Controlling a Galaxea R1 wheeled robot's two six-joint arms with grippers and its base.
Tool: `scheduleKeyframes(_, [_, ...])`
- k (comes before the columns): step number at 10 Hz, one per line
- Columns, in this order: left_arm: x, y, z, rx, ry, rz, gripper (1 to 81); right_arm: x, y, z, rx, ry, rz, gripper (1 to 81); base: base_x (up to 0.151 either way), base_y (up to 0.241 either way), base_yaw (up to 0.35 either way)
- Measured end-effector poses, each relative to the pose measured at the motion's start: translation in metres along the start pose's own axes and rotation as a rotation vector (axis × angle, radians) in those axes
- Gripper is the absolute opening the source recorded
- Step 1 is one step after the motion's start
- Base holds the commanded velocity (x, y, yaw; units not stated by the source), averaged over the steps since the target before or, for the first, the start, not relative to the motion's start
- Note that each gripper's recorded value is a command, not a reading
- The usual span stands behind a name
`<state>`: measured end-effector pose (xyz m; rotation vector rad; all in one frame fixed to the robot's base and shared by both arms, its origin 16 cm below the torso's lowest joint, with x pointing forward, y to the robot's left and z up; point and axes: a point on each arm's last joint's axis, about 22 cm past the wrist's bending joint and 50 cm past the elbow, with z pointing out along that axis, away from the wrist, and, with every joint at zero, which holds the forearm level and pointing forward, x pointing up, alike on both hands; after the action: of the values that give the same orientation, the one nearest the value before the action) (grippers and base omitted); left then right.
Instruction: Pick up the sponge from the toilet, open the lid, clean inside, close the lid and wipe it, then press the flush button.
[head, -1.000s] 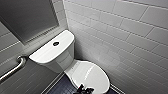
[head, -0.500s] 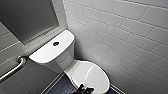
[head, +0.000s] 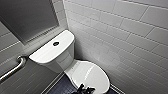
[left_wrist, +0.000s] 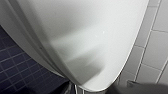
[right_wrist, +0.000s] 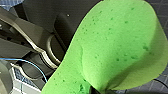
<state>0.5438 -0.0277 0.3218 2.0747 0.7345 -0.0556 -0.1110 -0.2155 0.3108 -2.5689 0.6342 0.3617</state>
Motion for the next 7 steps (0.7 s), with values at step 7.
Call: scheduleKeyframes(7, [-0.003,-0.005,0.02,0.03,0.007,-0.001,81.1,0.002,-0.004,0.0,0.013,0.001,0.004,1.0,0.0,0.0,0.0])
